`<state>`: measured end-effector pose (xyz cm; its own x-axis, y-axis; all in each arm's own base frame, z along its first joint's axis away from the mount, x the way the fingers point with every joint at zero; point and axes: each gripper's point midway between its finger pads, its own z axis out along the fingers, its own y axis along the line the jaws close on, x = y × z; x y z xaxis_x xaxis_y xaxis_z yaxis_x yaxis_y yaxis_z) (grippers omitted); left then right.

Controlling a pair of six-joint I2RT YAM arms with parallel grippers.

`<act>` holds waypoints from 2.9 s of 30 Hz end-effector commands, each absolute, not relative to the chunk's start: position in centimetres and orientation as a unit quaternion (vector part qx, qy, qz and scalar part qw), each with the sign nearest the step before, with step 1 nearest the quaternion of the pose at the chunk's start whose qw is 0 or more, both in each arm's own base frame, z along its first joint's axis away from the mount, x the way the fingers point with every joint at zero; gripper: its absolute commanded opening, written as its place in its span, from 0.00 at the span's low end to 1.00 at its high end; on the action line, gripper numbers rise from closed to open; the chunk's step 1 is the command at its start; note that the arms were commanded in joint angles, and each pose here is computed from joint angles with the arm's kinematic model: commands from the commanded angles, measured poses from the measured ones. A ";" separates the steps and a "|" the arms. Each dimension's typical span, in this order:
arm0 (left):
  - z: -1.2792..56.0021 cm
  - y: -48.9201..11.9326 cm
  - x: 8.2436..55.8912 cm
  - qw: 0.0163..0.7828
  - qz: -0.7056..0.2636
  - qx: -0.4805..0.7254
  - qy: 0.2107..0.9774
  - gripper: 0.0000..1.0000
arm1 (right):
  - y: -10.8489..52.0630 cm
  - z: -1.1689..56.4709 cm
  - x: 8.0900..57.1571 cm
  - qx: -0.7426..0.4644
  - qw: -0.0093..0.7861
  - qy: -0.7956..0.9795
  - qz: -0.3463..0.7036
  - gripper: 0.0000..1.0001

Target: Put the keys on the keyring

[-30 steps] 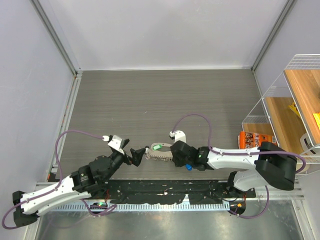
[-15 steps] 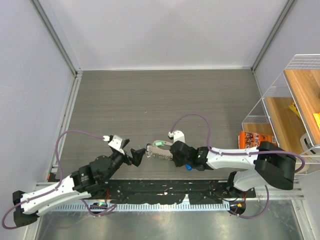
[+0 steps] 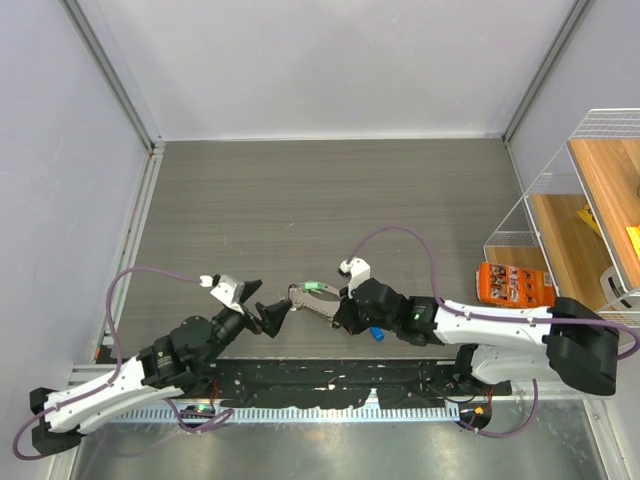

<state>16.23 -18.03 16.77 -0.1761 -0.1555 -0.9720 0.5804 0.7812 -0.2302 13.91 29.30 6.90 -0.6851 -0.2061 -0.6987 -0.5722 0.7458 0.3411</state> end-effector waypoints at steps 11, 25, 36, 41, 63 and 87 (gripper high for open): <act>21.8 -21.9 11.7 0.595 -0.438 0.232 0.632 0.98 | 32.5 13.7 10.2 -0.271 0.345 0.763 0.474 0.05; 26.4 -22.5 8.8 0.583 -0.510 0.265 0.574 0.97 | 33.2 21.0 6.7 -0.359 0.353 0.647 0.572 0.05; 29.3 -22.5 5.9 0.568 -0.563 0.301 0.520 0.96 | 32.1 25.5 3.2 -0.420 0.327 0.575 0.621 0.05; 30.3 -22.7 5.0 0.561 -0.588 0.300 0.499 0.96 | 31.2 27.6 2.1 -0.436 0.329 0.547 0.635 0.05; 32.9 -24.5 2.9 0.511 -0.666 0.301 0.453 0.94 | 31.2 32.9 -0.3 -0.528 0.421 0.423 0.604 0.06; 33.2 -25.0 1.6 0.478 -0.697 0.309 0.435 0.84 | 32.4 37.8 0.3 -0.532 0.506 0.336 0.591 0.05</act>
<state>2.19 -25.15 32.06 -0.3553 -0.3693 -0.8587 0.9345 -0.1201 -0.3350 0.47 32.53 32.14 0.0078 0.0669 -0.9977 -0.9614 -0.2739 -0.0259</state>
